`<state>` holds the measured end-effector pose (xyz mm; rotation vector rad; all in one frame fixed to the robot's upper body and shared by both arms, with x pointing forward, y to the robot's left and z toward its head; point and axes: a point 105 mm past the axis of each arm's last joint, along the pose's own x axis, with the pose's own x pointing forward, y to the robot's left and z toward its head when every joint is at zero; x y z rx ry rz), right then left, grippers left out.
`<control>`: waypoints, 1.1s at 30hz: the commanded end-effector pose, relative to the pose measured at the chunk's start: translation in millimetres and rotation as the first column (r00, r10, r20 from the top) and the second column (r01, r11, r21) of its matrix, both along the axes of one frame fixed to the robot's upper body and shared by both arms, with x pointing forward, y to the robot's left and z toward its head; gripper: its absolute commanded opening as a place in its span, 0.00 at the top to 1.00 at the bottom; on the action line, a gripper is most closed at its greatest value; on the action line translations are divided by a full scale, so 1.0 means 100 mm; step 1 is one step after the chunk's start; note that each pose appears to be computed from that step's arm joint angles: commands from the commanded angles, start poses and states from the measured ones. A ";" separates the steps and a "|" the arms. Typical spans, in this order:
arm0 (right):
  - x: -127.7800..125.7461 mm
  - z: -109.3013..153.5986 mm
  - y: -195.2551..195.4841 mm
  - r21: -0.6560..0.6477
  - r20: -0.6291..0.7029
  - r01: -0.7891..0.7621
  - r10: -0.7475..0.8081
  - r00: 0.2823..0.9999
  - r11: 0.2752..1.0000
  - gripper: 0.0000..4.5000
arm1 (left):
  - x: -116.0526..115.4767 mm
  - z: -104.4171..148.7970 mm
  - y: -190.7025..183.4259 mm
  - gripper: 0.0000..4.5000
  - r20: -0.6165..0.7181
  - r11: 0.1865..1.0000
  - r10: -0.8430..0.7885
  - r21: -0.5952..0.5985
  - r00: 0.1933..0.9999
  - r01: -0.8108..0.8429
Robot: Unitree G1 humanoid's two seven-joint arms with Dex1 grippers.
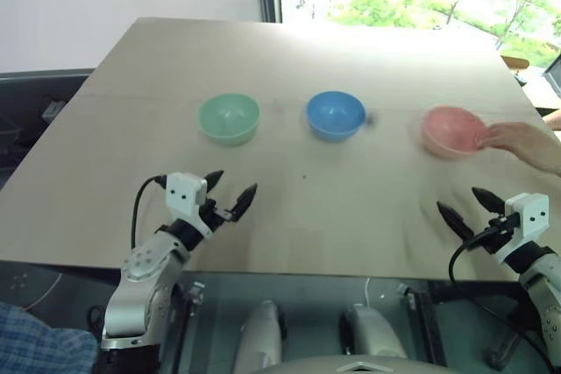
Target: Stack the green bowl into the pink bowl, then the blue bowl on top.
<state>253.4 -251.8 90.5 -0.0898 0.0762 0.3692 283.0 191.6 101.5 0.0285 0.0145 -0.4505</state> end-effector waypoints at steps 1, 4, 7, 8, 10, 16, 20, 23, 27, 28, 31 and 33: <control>-0.01 0.14 0.00 -0.018 0.061 -0.001 0.002 0.998 1.000 0.01 | 0.00 0.05 -0.02 0.00 0.038 1.000 -0.014 -0.001 0.999 0.014; -0.01 0.14 0.01 -0.021 0.065 0.001 0.000 0.998 1.000 0.01 | 0.01 0.04 -0.03 0.00 0.038 1.000 -0.014 -0.012 0.999 0.015; 0.00 0.14 0.01 -0.021 0.069 0.002 -0.001 0.998 1.000 0.01 | 0.01 0.04 -0.03 0.00 0.041 1.000 -0.015 -0.011 0.999 0.016; 0.00 0.14 0.01 -0.022 0.069 0.002 -0.001 0.998 1.000 0.01 | 0.02 0.04 -0.03 0.00 0.041 1.000 -0.016 -0.011 0.999 0.016; 0.00 0.14 0.01 -0.022 0.071 0.002 0.000 0.997 1.000 0.01 | 0.01 0.04 -0.04 0.00 0.041 1.000 -0.017 -0.011 0.999 0.018; 0.00 0.14 0.00 -0.024 0.072 0.003 -0.001 0.997 1.000 0.01 | 0.00 0.06 -0.04 0.00 0.043 1.000 -0.018 -0.012 0.999 0.019; -0.01 0.14 0.00 -0.024 0.072 0.004 -0.002 0.997 1.000 0.01 | -0.02 0.06 -0.05 0.00 0.041 1.000 -0.021 -0.011 0.999 0.021; -0.02 0.14 0.01 -0.025 0.072 0.005 -0.003 0.997 1.000 0.01 | -0.01 0.07 -0.06 0.00 0.041 1.000 -0.024 -0.012 0.999 0.024; -0.02 0.14 0.00 -0.033 0.074 0.008 -0.006 0.997 0.999 0.01 | -0.01 0.08 -0.06 0.00 0.041 0.999 -0.030 -0.011 0.999 0.031; -0.02 0.15 0.00 -0.037 0.076 0.010 -0.007 0.997 0.999 0.01 | -0.01 0.08 -0.07 0.00 0.041 0.999 -0.033 -0.016 0.999 0.033; 0.00 0.18 -0.03 -0.072 0.087 0.015 -0.008 0.996 0.997 0.01 | -0.01 0.14 -0.11 0.00 0.054 0.997 -0.062 -0.052 0.997 0.065; 0.02 0.20 -0.05 -0.123 0.088 0.003 0.008 0.996 0.992 0.01 | -0.04 0.20 -0.17 0.00 0.058 0.987 -0.116 -0.106 0.992 0.121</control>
